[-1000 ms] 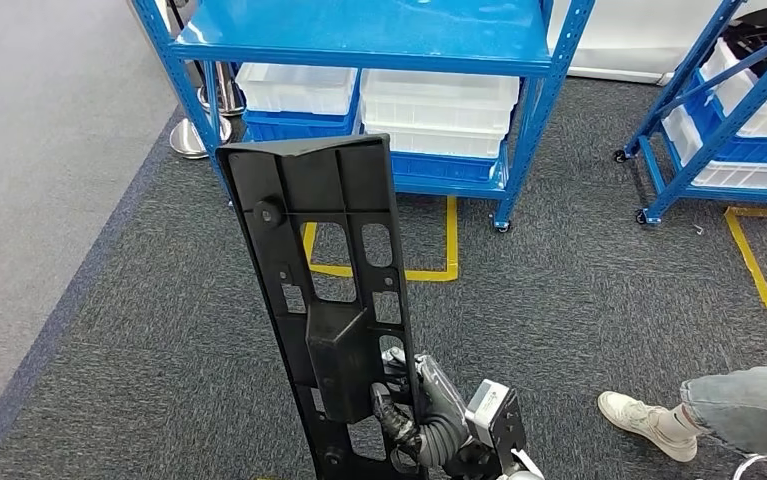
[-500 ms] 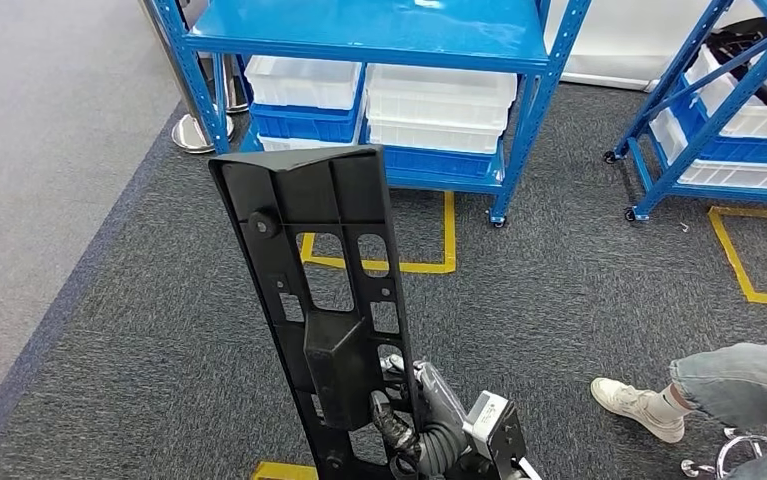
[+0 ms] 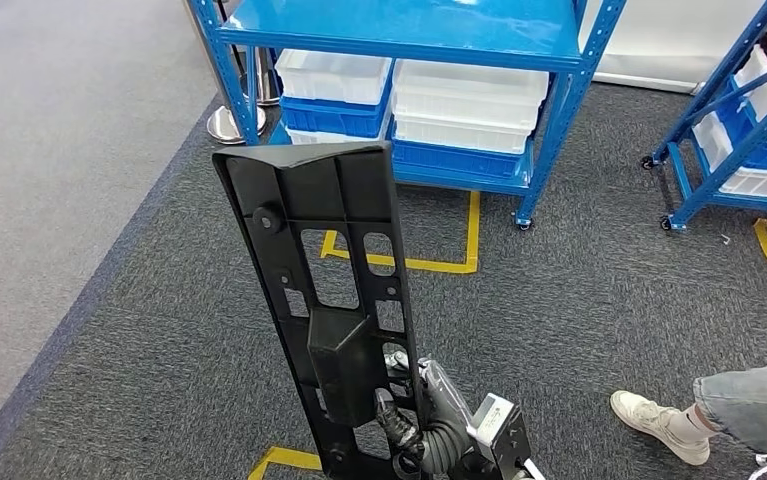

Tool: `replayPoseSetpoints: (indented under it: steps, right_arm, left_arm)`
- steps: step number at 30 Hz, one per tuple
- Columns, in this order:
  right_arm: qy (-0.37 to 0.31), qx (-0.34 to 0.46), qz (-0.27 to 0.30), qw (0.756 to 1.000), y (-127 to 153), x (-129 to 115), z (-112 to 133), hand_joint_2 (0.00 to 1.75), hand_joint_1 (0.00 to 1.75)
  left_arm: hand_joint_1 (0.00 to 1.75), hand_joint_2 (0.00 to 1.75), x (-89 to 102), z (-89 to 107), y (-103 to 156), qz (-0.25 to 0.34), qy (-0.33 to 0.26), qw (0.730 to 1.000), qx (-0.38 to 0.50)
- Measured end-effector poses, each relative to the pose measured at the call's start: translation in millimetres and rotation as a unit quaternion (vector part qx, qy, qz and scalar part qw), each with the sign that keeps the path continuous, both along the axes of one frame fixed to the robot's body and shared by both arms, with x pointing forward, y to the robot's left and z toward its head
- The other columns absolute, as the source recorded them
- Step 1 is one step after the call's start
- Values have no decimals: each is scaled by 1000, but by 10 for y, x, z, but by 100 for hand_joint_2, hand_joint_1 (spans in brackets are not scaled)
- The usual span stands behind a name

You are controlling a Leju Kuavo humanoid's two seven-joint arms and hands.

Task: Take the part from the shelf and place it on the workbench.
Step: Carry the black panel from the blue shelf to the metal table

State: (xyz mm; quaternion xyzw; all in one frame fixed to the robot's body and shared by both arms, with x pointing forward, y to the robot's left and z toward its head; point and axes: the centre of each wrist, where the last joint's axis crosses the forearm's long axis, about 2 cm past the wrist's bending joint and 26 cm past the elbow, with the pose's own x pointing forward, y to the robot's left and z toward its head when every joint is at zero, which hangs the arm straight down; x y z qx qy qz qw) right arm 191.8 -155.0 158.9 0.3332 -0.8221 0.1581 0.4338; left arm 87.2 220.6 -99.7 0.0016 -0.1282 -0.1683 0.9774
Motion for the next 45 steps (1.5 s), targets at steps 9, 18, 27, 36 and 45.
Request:
replayPoseSetpoints:
  steps: [9,18,27,36,45]
  right_arm:
    - [-6,1,-3,1000,-11,3,24,175,175]
    - [-1,-1,-7,1000,-36,-48,-15,175,175]
    - [-11,6,-7,1000,-76,-111,14,175,175]
    - [-14,5,1,1000,-88,-120,6,175,175]
    - [-20,6,10,1000,-127,-115,-2,175,175]
  left_arm:
    - [0,175,6,2,-6,-3,-4,1000,0]
    - [0,175,-54,-8,-14,-9,0,1000,2]
    - [0,175,-84,-11,-36,-13,3,1000,3]
    - [0,175,-113,-16,-34,-13,4,1000,7]
    - [0,175,-119,-15,-54,-20,20,1000,7]
